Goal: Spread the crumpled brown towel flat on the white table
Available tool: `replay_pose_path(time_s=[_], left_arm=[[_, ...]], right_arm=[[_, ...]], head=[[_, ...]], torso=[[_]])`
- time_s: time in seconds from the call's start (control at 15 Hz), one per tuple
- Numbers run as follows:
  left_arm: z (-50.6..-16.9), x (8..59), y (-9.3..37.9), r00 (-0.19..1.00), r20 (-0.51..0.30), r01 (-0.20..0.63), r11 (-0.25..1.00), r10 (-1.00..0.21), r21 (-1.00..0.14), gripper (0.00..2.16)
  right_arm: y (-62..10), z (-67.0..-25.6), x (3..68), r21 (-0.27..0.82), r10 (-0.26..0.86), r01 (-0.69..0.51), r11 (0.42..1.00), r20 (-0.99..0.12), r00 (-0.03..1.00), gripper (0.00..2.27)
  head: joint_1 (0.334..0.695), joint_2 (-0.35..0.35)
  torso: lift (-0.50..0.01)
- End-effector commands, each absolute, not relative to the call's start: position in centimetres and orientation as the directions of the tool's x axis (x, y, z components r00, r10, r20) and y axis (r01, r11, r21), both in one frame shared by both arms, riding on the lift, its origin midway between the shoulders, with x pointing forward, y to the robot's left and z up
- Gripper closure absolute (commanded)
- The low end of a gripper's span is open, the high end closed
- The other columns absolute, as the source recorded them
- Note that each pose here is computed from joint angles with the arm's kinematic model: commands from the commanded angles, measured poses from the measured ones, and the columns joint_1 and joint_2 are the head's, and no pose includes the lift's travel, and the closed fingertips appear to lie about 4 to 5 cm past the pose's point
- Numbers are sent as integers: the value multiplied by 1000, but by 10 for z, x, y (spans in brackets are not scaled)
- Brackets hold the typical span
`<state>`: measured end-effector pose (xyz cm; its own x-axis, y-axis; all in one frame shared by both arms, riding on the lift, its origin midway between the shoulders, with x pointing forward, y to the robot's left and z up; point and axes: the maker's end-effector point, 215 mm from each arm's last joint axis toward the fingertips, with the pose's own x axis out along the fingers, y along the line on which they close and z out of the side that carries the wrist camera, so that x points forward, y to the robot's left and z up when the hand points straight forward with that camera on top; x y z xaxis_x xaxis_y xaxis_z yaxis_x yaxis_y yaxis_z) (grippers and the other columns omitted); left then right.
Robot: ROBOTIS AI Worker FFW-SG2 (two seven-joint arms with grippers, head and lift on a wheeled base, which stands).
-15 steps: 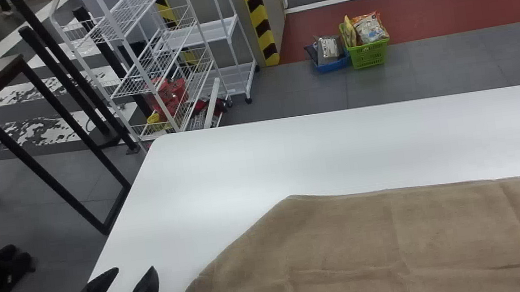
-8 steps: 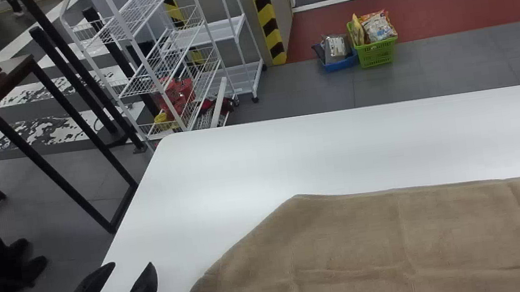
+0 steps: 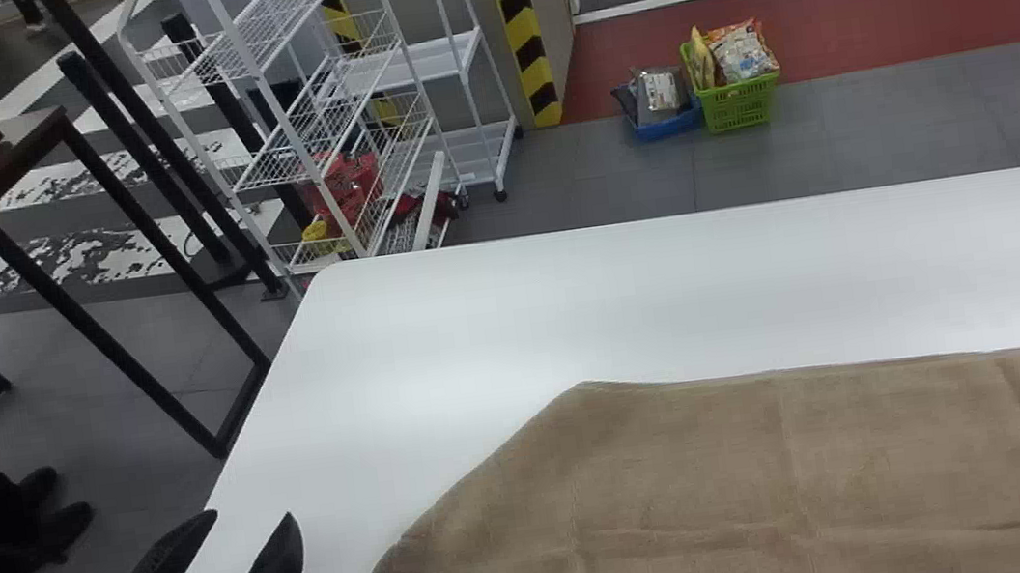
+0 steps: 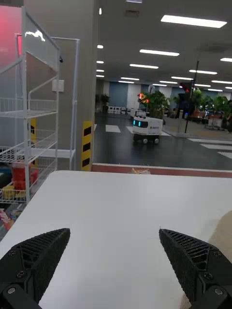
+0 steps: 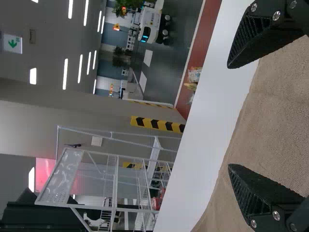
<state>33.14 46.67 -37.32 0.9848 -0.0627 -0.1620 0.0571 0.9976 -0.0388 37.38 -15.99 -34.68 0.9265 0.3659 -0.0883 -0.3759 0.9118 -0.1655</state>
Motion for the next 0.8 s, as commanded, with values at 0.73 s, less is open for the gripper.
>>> replay_pose_path(time_s=[0.73], left_arm=[[-400, 329, 455, 968, -233, 81, 995, -93, -60, 36]], right_arm=[[-167, -349, 371, -131, 333, -338, 932, -62, 941, 70]], head=[[695, 350]], torso=[[-123]])
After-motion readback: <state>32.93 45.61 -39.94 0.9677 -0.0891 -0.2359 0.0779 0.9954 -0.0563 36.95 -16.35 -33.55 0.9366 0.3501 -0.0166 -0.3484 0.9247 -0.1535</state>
